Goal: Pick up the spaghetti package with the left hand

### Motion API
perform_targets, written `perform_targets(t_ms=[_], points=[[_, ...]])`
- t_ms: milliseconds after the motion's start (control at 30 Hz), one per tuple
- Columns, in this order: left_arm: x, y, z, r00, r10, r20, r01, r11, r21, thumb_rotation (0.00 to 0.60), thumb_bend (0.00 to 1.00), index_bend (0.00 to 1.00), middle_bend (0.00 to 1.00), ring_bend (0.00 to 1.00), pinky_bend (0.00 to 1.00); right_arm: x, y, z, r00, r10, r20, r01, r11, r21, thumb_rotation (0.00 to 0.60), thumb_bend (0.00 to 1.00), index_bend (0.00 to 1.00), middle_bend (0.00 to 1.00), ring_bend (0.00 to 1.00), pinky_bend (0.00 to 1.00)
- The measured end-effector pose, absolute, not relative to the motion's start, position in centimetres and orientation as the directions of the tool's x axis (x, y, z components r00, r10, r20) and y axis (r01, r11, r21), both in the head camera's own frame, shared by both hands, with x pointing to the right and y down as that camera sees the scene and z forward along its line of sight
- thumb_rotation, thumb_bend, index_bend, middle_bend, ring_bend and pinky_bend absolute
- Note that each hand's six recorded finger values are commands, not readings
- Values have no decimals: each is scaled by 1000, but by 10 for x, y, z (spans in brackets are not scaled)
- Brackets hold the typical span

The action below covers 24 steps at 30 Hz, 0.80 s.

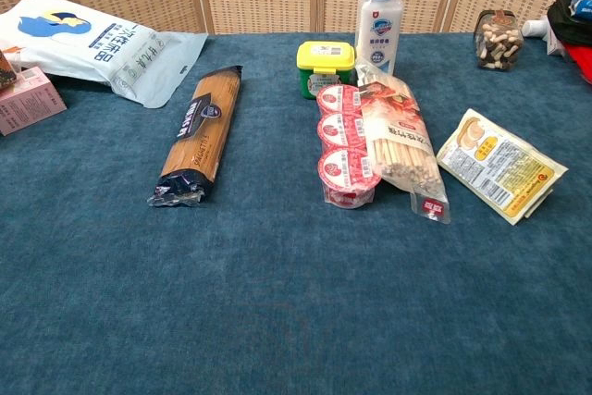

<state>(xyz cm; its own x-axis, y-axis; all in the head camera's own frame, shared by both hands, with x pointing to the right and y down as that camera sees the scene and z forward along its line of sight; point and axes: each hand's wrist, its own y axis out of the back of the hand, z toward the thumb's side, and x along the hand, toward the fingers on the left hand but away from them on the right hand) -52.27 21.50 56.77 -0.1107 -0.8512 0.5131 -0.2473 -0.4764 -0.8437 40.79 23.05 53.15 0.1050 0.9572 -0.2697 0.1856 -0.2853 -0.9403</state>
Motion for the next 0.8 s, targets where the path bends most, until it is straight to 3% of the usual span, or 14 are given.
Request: perform_targets(t_ms=[333,567,800], points=[[-506,200,575,-11,-872,489,-178,-479,-859,600,18,24,0,0,0,408,230,535,98,957,-274,172,-288,-942,600,0,0,0,0,0],[-474,153,593,272,-856,439,57,-441,-896,600,0,0,0,0,0,411,227,536,79,959,-272,163,-282,-945,600,0,0,0,0,0],[-400,104,619,604,-695,390,280,-273,-920,600,0,0,0,0,0,413,225,537,66,960,-271,163,-278,-947,600,0,0,0,0,0]])
